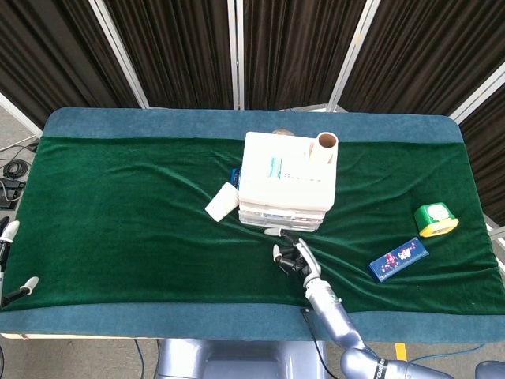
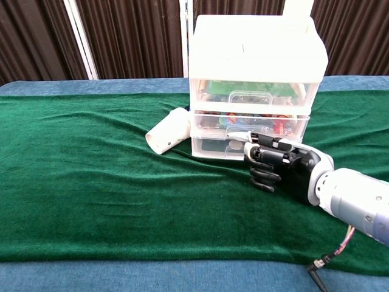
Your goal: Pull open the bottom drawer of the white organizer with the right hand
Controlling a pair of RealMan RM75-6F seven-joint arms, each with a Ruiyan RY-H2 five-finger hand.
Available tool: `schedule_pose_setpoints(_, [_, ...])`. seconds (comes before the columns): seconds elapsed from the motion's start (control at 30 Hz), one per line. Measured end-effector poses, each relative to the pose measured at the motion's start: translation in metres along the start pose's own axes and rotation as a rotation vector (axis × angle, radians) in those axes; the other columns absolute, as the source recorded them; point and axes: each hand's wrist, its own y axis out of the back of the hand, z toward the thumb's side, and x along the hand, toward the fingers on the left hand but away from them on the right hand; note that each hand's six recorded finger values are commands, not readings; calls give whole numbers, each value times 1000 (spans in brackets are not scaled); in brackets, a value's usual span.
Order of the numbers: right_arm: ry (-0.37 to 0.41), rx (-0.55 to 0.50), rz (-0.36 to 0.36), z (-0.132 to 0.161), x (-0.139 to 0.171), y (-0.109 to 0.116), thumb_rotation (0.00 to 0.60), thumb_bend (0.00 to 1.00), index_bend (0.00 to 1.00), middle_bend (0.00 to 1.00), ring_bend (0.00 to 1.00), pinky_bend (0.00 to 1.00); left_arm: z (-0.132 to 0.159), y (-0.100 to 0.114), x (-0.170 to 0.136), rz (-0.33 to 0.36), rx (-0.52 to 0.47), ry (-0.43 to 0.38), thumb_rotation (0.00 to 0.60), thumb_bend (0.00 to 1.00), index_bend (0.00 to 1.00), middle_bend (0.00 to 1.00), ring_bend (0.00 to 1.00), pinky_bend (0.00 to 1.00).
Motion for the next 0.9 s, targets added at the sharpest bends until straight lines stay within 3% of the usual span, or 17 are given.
schedule_pose_setpoints(0.2, [30, 26, 2, 3, 7, 0, 600, 576, 339, 929, 983, 909, 0, 0, 0, 1, -1, 1, 600, 0, 0, 0, 0, 0])
schedule_pose_setpoints(0.3, [87, 104, -14, 9, 12, 2, 600, 565, 331, 918, 975, 905, 0, 0, 0, -1, 0, 1, 600, 0, 0, 0, 0, 0])
schedule_pose_setpoints(0.57, [270, 490, -80, 27, 29, 6, 600, 560, 316, 914, 973, 903, -1, 0, 0, 3, 2, 3, 600, 0, 0, 0, 0, 0])
schedule_pose_setpoints(0.9, [334, 969, -184, 43, 37, 11, 600, 559, 315, 914, 972, 904, 2, -3, 0, -2, 19, 0, 600, 0, 0, 0, 0, 0])
